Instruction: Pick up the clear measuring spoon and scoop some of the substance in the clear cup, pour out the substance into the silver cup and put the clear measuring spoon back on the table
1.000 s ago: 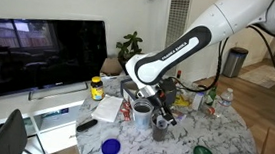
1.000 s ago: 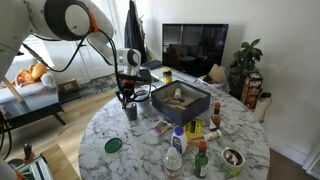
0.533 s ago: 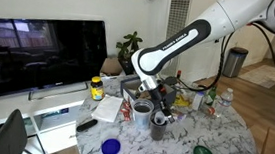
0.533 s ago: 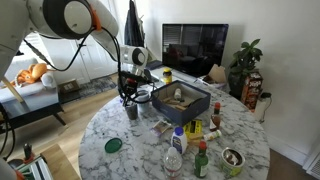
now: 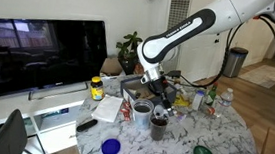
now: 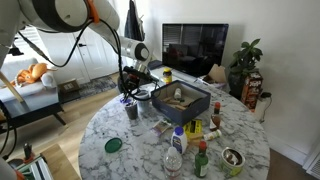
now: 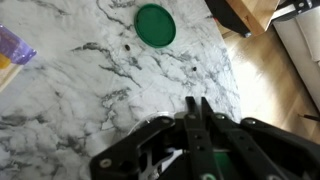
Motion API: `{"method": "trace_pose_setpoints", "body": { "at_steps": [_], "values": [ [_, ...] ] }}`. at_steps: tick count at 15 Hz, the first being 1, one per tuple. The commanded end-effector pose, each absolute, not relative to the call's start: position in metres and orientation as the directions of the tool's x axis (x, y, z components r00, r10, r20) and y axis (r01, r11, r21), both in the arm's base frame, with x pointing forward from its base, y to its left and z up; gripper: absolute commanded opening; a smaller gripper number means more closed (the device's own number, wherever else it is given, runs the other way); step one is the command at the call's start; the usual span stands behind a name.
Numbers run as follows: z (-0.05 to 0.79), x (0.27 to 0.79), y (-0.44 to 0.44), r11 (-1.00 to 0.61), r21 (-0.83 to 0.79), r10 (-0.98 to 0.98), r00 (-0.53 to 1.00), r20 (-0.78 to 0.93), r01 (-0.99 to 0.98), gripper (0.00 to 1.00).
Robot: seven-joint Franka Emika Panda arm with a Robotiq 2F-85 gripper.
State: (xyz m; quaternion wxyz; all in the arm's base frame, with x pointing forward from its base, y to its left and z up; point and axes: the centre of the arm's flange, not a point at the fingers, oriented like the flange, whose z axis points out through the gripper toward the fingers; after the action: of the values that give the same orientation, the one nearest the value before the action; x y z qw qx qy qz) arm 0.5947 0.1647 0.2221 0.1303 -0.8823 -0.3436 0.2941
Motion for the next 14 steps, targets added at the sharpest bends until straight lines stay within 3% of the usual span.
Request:
{"method": "trace_pose_setpoints", "body": {
  "at_steps": [1,9,14],
  "values": [
    [0.261,0.569,0.144,-0.684,-0.503,0.721,0.596,-0.354,0.528,0.01],
    [0.348,0.549,0.125,-0.585,-0.638,0.749,0.635,-0.187,0.501,0.01],
    [0.396,0.548,0.13,-0.609,-0.631,0.706,0.691,-0.154,0.481,0.01]
  ]
}}
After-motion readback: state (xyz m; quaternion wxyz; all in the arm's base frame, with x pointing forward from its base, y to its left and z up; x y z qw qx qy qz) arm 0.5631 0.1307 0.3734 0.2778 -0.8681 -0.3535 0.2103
